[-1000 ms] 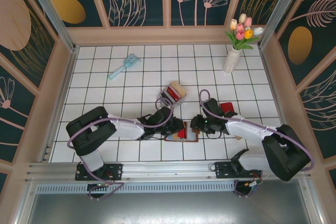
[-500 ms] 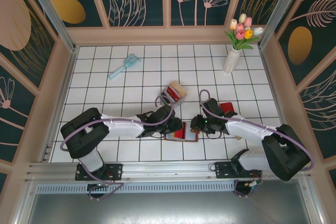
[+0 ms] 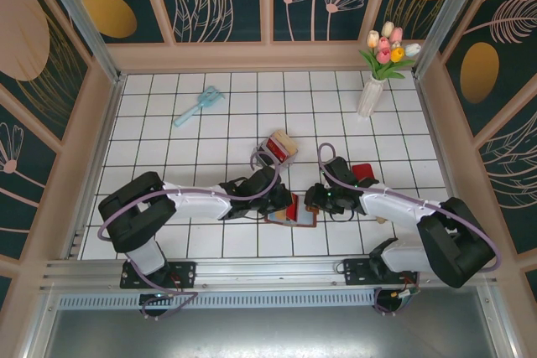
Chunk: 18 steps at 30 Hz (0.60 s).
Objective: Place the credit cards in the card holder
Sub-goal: Insert the credit card into the card slot.
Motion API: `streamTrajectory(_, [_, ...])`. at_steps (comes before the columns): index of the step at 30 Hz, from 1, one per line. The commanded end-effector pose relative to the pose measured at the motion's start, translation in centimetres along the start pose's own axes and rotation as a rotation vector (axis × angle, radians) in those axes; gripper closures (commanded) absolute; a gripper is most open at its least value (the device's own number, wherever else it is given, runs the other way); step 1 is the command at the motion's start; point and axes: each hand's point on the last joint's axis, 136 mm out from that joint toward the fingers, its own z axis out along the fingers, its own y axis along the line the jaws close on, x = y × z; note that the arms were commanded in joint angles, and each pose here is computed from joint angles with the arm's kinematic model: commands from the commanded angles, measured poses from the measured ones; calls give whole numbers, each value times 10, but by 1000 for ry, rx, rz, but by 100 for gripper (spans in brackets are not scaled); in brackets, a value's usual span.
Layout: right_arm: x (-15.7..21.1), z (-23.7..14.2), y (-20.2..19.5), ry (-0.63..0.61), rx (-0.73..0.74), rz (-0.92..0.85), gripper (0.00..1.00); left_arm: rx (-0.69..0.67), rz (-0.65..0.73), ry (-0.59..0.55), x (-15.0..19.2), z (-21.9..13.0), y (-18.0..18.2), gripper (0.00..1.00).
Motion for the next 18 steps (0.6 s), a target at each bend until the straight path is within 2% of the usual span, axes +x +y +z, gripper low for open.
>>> streamTrajectory(1, [8, 7, 3, 39, -23, 9, 62, -25, -28, 29, 12, 11, 13, 88])
streamTrajectory(10, [11, 9, 0, 43, -28, 18, 65, -44, -31, 43, 19, 18, 18, 84])
streamTrajectory(18, [14, 9, -2, 46, -23, 19, 65, -157, 59, 54, 26, 24, 19, 71])
